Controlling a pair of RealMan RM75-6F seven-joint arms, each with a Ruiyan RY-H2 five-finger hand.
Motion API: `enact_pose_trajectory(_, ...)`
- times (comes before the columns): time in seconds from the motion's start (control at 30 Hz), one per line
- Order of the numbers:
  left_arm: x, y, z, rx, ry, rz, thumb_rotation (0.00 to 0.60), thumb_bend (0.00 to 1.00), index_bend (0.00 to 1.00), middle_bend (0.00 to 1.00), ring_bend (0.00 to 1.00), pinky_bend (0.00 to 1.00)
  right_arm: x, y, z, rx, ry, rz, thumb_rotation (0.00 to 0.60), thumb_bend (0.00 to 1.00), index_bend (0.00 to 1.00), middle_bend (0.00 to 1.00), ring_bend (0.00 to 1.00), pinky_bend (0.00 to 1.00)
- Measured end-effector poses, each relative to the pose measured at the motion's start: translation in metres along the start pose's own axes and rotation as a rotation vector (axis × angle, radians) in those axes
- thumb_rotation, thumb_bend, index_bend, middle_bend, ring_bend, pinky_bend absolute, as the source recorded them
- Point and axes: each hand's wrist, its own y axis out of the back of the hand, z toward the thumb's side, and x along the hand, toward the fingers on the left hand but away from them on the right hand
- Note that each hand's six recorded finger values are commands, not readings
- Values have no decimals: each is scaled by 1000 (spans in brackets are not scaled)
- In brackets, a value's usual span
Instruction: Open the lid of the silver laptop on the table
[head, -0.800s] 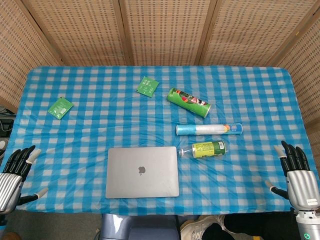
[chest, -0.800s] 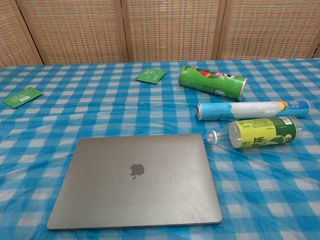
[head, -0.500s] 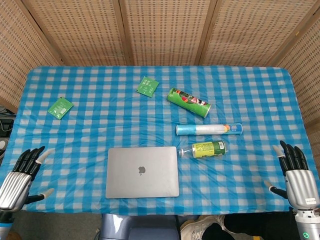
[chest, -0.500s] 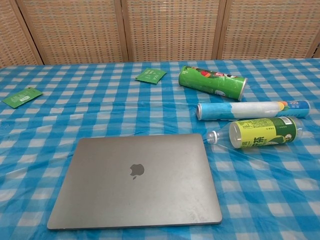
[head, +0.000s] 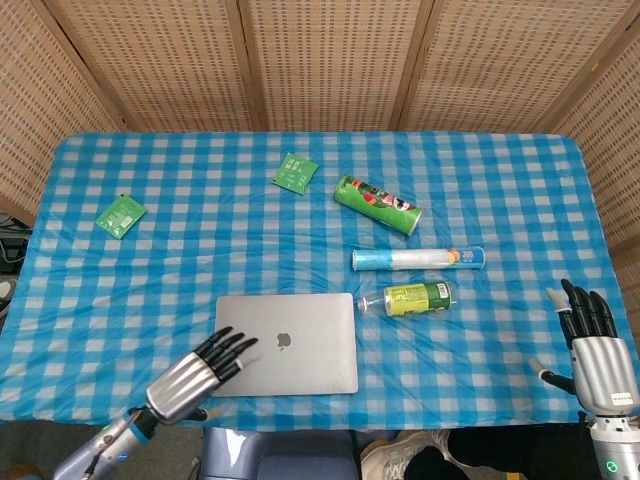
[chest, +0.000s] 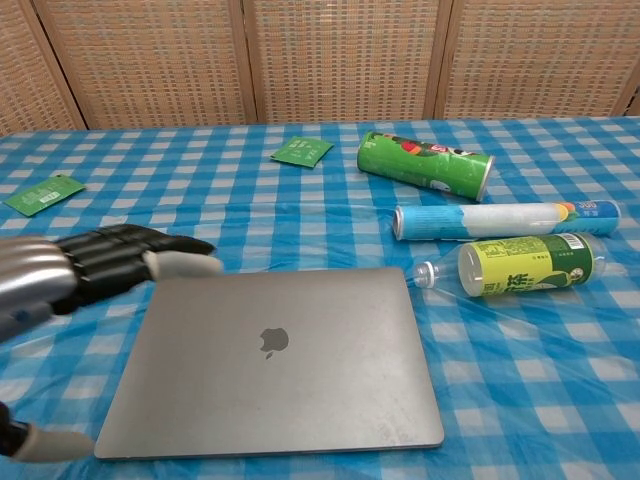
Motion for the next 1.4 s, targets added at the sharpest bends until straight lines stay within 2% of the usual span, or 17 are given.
enact_pose_trajectory(0.1, 22, -11, 20, 23, -75, -25, 600, 0, 0, 0, 0, 0, 0, -1, 0, 0, 2, 4, 600, 0, 81, 0, 0, 0)
enact_pose_trajectory(0.2, 39, -22, 28, 58, -97, -48, 600, 0, 0, 0, 0, 0, 0, -2, 1, 1, 6, 10, 600, 0, 81, 0, 0, 0)
enact_pose_trajectory(0.53, 71, -47, 25, 153, -61, -89, 600, 0, 0, 0, 0, 0, -1, -4, 1, -4, 6, 21, 600, 0, 81, 0, 0, 0)
enact_pose_trajectory(0.77, 81, -53, 20, 150, -26, -93, 600, 0, 0, 0, 0, 0, -1, -1, -1, -21, 3, 16, 600, 0, 81, 0, 0, 0)
enact_pose_trajectory(1.4, 100, -65, 27, 133, -12, -113, 600, 0, 0, 0, 0, 0, -2, 1, -4, -34, -4, 19, 600, 0, 81, 0, 0, 0)
